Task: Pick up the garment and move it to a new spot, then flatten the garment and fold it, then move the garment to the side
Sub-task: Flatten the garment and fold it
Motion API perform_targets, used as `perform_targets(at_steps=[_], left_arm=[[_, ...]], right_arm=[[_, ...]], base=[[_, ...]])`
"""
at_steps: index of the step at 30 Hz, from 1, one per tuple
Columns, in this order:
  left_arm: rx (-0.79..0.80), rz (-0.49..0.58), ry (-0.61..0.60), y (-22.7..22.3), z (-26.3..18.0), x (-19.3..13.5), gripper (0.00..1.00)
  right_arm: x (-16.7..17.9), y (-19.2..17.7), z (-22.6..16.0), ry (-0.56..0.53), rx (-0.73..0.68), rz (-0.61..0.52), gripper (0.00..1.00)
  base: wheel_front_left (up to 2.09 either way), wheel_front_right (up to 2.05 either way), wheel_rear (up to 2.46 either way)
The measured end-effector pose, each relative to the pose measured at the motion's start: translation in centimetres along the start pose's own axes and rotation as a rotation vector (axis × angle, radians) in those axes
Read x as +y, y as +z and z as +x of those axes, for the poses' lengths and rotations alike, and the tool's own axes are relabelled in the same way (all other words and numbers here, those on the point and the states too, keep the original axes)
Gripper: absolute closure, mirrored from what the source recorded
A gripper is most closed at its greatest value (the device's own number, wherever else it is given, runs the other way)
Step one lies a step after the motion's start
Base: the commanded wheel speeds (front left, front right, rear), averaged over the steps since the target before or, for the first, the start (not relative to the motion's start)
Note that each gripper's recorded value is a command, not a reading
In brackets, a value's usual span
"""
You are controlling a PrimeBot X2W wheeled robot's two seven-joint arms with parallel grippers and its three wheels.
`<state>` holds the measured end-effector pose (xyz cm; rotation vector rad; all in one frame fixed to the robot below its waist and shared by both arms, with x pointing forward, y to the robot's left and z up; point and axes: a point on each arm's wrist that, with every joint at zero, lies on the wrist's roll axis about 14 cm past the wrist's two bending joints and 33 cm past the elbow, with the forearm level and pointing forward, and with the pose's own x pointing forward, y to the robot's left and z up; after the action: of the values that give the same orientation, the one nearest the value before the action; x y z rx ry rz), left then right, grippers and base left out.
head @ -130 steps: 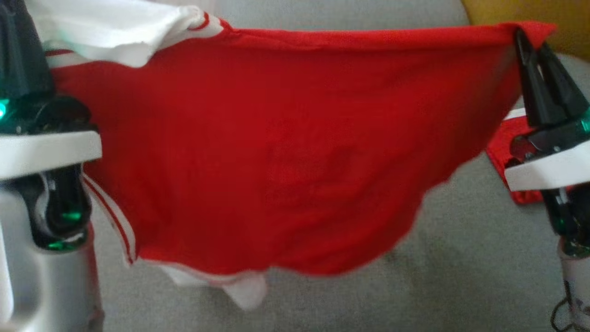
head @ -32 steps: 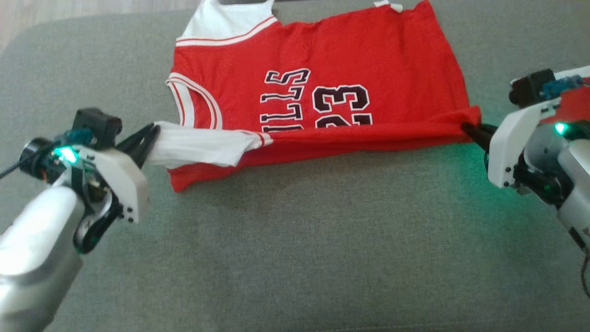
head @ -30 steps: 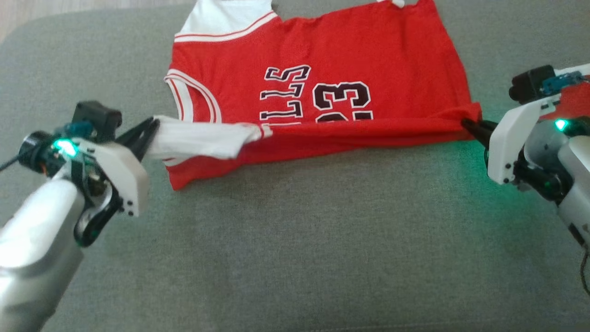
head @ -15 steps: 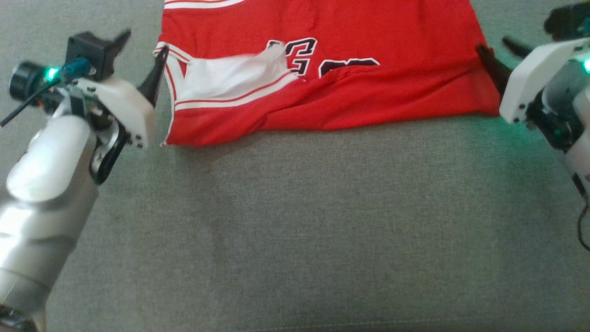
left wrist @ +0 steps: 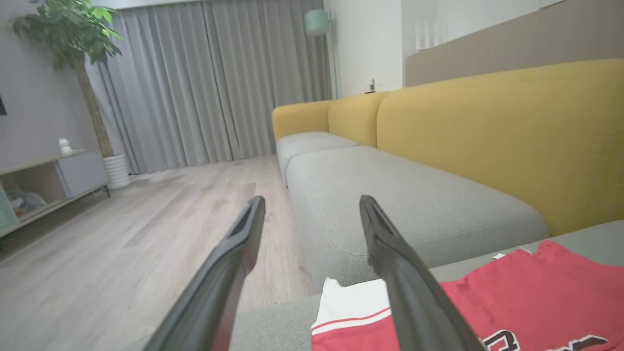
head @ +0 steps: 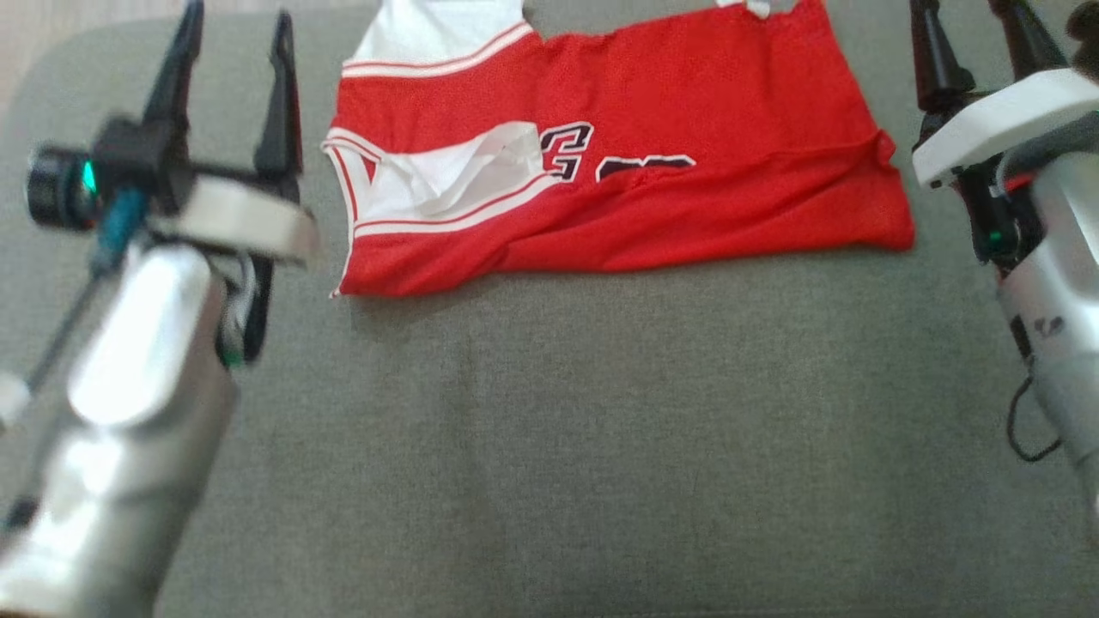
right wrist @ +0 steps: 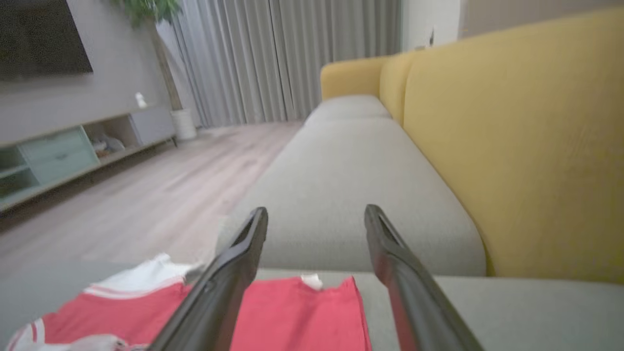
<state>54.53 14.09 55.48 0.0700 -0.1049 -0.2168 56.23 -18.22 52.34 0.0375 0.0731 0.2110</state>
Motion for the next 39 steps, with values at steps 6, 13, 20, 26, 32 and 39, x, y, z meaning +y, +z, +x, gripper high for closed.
perform_targets(at_steps=[6, 13, 20, 26, 32, 39], left_arm=[[-0.037, -0.042, 0.067, -0.3, -5.5, -0.5, 0.00], [0.036, -0.122, 0.119, -3.5, -11.1, -2.2, 0.00], [0.098, -0.144, 0.109, -6.0, -12.6, -3.1, 0.00], [0.195, -0.131, 0.065, -9.3, -11.3, -3.7, 0.00], [0.355, -0.119, 0.039, -13.9, -10.3, -3.7, 0.00], [0.393, -0.129, -0.012, -15.5, -8.2, -4.8, 0.00]], right_arm=[[2.7, 2.5, -3.7, 0.013, -0.183, 0.021, 0.00], [5.1, -5.1, -11.4, -0.071, -0.079, 0.112, 0.00], [4.6, -6.3, -13.2, -0.107, -0.063, 0.144, 0.00], [4.8, -7.2, -12.8, -0.102, -0.040, 0.154, 0.00], [4.6, -8.3, -12.3, -0.108, -0.015, 0.173, 0.00], [3.7, -9.2, -12.0, -0.133, 0.004, 0.181, 0.00]], base=[[0.00, 0.00, 0.00], [0.00, 0.00, 0.00], [0.00, 0.00, 0.00], [0.00, 0.00, 0.00], [0.00, 0.00, 0.00], [0.00, 0.00, 0.00]])
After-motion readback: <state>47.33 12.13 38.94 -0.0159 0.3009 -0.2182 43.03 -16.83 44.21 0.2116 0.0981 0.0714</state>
